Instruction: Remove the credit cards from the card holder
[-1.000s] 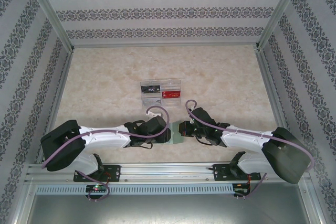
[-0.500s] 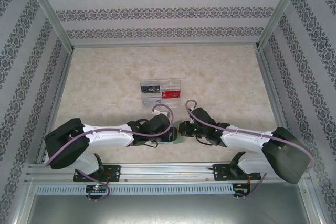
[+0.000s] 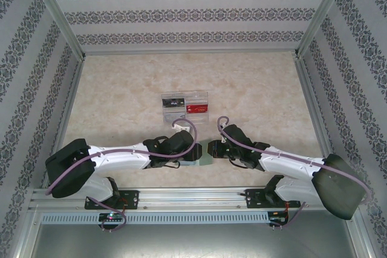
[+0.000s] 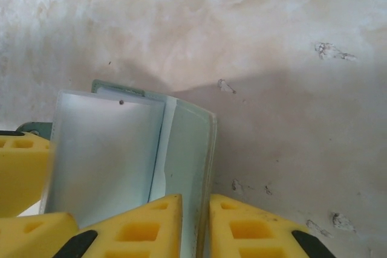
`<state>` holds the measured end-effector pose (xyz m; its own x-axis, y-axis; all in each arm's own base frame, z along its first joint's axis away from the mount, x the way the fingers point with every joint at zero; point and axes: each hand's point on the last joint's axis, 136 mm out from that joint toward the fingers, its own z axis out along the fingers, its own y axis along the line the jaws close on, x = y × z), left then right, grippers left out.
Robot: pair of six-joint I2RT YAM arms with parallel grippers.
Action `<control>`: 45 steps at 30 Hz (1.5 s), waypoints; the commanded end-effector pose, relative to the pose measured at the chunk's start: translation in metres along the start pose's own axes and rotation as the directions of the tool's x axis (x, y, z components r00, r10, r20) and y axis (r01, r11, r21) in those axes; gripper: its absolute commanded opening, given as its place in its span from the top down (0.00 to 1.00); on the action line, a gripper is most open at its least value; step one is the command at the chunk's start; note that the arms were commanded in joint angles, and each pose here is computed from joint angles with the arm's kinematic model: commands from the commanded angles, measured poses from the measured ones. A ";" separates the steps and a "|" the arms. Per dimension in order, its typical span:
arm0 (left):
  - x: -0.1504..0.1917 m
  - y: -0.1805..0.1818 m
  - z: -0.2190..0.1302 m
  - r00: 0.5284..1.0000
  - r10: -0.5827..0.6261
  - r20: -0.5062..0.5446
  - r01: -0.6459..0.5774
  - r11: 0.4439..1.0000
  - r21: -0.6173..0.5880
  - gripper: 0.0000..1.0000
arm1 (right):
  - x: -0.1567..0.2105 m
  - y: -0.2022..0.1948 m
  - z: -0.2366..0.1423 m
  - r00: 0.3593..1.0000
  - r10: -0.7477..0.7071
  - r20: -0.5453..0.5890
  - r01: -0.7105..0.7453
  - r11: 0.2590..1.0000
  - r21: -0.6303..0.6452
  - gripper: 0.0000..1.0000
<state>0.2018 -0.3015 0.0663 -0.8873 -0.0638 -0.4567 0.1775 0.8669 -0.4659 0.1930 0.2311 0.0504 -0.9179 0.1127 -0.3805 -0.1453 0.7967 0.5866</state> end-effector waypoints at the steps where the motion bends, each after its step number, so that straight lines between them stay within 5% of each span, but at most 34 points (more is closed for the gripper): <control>1: 0.008 0.017 -0.004 1.000 0.012 -0.006 -0.013 0.998 -0.066 0.45 | 0.012 -0.013 0.005 0.999 -0.021 -0.036 0.023 0.999 0.043 0.88; 6: 0.007 0.034 -0.010 1.000 0.003 0.012 -0.001 0.990 -0.142 0.44 | 0.016 -0.021 0.009 0.999 -0.011 -0.048 0.015 0.997 0.074 1.00; 29: 0.023 0.038 0.011 0.998 -0.025 -0.060 0.014 0.986 -0.167 0.44 | 0.014 -0.016 0.014 0.998 -0.020 -0.051 0.024 0.998 0.062 1.00; 37: 0.020 -0.001 0.014 0.998 -0.003 -0.063 0.005 1.000 0.029 0.45 | 0.013 -0.016 0.016 0.998 -0.020 -0.054 0.023 0.998 0.058 1.00; 45: 0.014 -0.021 0.010 0.998 0.044 -0.055 -0.039 0.995 0.087 0.44 | 0.012 -0.014 0.017 0.998 -0.024 -0.055 0.027 0.998 0.057 1.00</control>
<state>0.1906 -0.3075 0.0479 -0.9153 -0.0266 -0.4020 0.1837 0.8605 -0.4751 0.1903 0.2267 0.0233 -0.9366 0.0811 -0.3409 -0.1226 0.8356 0.5355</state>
